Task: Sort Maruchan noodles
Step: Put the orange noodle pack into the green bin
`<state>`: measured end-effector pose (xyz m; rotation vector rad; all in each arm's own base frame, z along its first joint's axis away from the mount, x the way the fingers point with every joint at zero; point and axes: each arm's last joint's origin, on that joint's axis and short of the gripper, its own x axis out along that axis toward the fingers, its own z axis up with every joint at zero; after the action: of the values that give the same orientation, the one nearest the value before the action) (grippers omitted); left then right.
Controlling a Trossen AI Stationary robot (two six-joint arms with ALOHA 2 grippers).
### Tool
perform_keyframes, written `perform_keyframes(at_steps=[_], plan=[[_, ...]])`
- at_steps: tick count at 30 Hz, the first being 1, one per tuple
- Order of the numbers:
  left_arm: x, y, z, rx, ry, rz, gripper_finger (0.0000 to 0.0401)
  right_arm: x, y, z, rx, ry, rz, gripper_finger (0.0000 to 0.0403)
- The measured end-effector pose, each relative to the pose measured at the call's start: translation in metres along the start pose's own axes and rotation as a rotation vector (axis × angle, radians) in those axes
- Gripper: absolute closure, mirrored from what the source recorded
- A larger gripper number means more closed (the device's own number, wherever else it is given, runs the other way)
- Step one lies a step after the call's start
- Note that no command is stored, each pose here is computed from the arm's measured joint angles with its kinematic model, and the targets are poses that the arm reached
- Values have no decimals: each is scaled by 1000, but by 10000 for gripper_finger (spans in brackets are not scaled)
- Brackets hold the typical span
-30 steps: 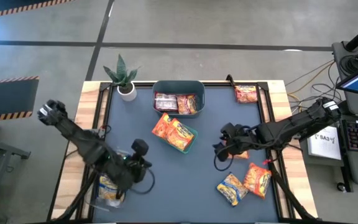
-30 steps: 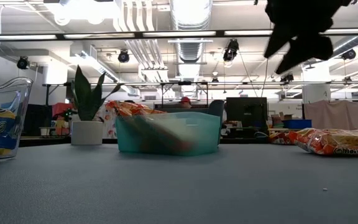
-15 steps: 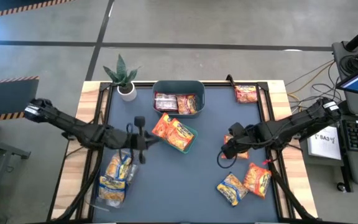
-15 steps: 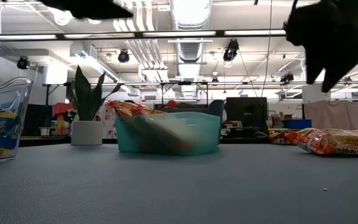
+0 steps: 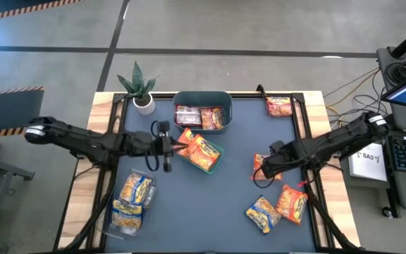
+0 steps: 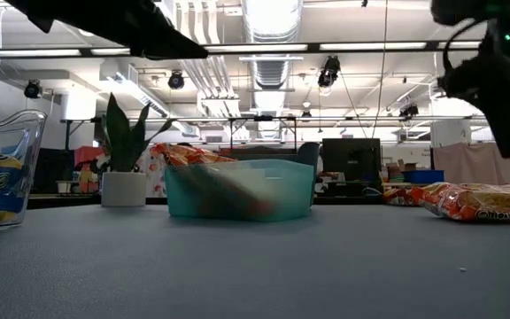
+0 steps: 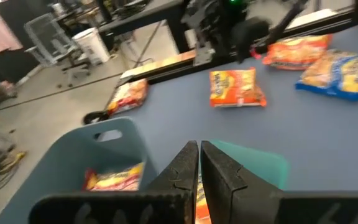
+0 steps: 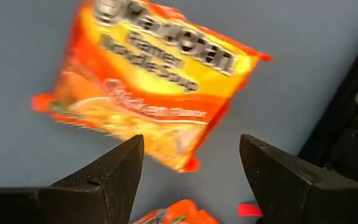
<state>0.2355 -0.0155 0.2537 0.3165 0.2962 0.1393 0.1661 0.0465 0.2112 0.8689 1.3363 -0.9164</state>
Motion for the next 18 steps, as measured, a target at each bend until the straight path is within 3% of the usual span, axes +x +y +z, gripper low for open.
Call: perform_keyframes(at_steps=[5, 8, 18], plan=[[1, -6, 1, -45, -10, -50, 401, 16, -15, -3, -29, 0, -20, 149], [1, -7, 3, -67, -18, -57, 401, 27, -18, -4, -38, -16, 81, 152], [1, -10, 3, -106, -15, -68, 401, 57, -35, -6, 25, -83, 260, 156]])
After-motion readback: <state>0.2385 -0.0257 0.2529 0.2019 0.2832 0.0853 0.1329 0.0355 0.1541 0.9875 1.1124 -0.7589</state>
